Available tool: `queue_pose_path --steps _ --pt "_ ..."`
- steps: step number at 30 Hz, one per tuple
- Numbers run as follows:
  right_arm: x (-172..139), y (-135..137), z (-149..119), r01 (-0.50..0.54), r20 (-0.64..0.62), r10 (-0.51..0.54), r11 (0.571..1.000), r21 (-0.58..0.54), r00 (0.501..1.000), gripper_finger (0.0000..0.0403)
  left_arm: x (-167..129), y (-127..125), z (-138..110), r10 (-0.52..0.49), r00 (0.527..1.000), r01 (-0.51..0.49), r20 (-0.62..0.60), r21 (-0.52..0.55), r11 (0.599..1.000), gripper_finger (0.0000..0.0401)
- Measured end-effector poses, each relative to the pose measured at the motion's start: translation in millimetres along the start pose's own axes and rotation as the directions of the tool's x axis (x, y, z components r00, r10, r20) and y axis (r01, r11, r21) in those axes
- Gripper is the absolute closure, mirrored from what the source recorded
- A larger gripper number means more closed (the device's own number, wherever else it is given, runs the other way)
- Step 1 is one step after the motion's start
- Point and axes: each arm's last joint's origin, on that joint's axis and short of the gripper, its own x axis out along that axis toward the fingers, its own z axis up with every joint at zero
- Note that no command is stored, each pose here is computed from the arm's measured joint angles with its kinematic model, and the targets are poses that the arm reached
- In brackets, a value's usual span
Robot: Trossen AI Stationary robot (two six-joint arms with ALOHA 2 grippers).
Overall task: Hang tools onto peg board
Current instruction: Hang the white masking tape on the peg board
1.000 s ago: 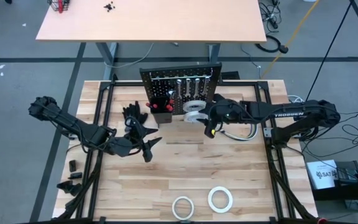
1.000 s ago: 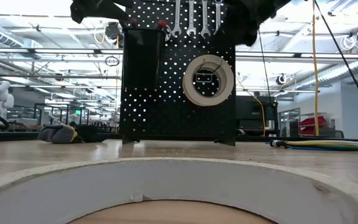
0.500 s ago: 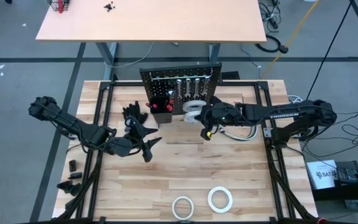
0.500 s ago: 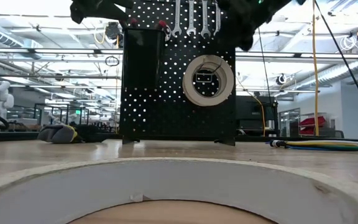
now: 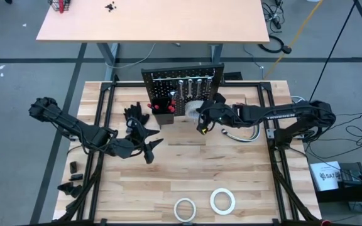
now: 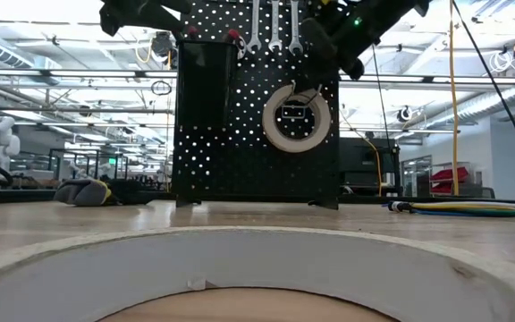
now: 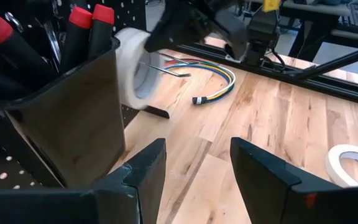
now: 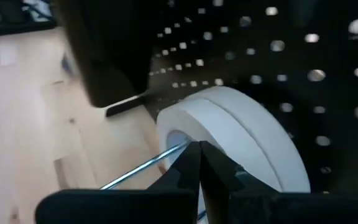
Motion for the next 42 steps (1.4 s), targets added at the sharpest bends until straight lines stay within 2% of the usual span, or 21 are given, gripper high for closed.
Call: queue_pose_path --steps 9,15,20,22,24,27,29,31,34,37,40,42 --pt "3.8 -6.6 -0.3 0.016 -0.014 -0.015 0.999 0.034 1.000 0.0403 0.0 -0.5 -0.6 -0.021 1.000 0.020 -0.014 -0.021 1.000 0.0218" --pt "-11.9 1.2 4.0 -0.029 0.022 0.029 1.000 0.005 0.999 0.0403 0.0 -1.0 -1.2 -0.043 0.999 0.042 -0.027 -0.019 0.999 0.0218" --pt "-35.4 8.4 10.7 -0.095 0.080 0.092 0.995 0.038 0.993 0.0403 -0.1 -1.6 -1.5 -0.062 0.997 0.062 -0.038 -0.016 0.998 0.0218" --pt "-46.9 14.5 12.3 -0.193 0.091 0.185 0.977 0.087 0.978 0.0403 -0.1 -2.1 -1.7 -0.077 0.996 0.077 -0.045 -0.007 0.997 0.0218" --pt "-57.7 24.0 11.0 -0.338 0.074 0.331 0.932 0.135 0.941 0.0403 0.2 -3.3 -2.4 -0.109 0.992 0.110 -0.062 0.011 0.994 0.0218" --pt "-72.3 44.9 4.1 -0.531 0.011 0.546 0.809 0.254 0.837 0.0403 0.9 -5.9 -4.2 -0.172 0.980 0.177 -0.098 0.040 0.983 0.0218" --pt "-85.4 64.0 -3.1 -0.600 -0.027 0.645 0.724 0.340 0.763 0.0403 2.0 -7.8 -6.5 -0.203 0.971 0.212 -0.125 0.062 0.975 0.0218" --pt "-99.5 84.1 -12.2 -0.620 -0.058 0.706 0.657 0.429 0.706 0.0403 3.6 -9.6 -8.8 -0.228 0.962 0.240 -0.149 0.071 0.968 0.0218" --pt "-121.6 113.1 -30.4 -0.580 -0.115 0.756 0.582 0.570 0.645 0.0403 7.2 -13.2 -15.1 -0.259 0.944 0.284 -0.204 0.101 0.954 0.0218" --pt "-140.7 137.3 -47.9 -0.478 -0.147 0.783 0.503 0.720 0.604 0.0403 11.0 -16.5 -24.8 -0.270 0.922 0.313 -0.277 0.126 0.941 0.0218" --pt "-154.1 152.4 -66.4 -0.322 -0.190 0.765 0.465 0.825 0.615 0.0403 16.1 -21.8 -33.2 -0.319 0.883 0.384 -0.345 0.142 0.912 0.0218" --pt "-158.8 158.4 -79.0 -0.208 -0.229 0.729 0.456 0.865 0.645 0.0403 19.6 -24.7 -39.7 -0.349 0.852 0.433 -0.389 0.152 0.888 0.0218"
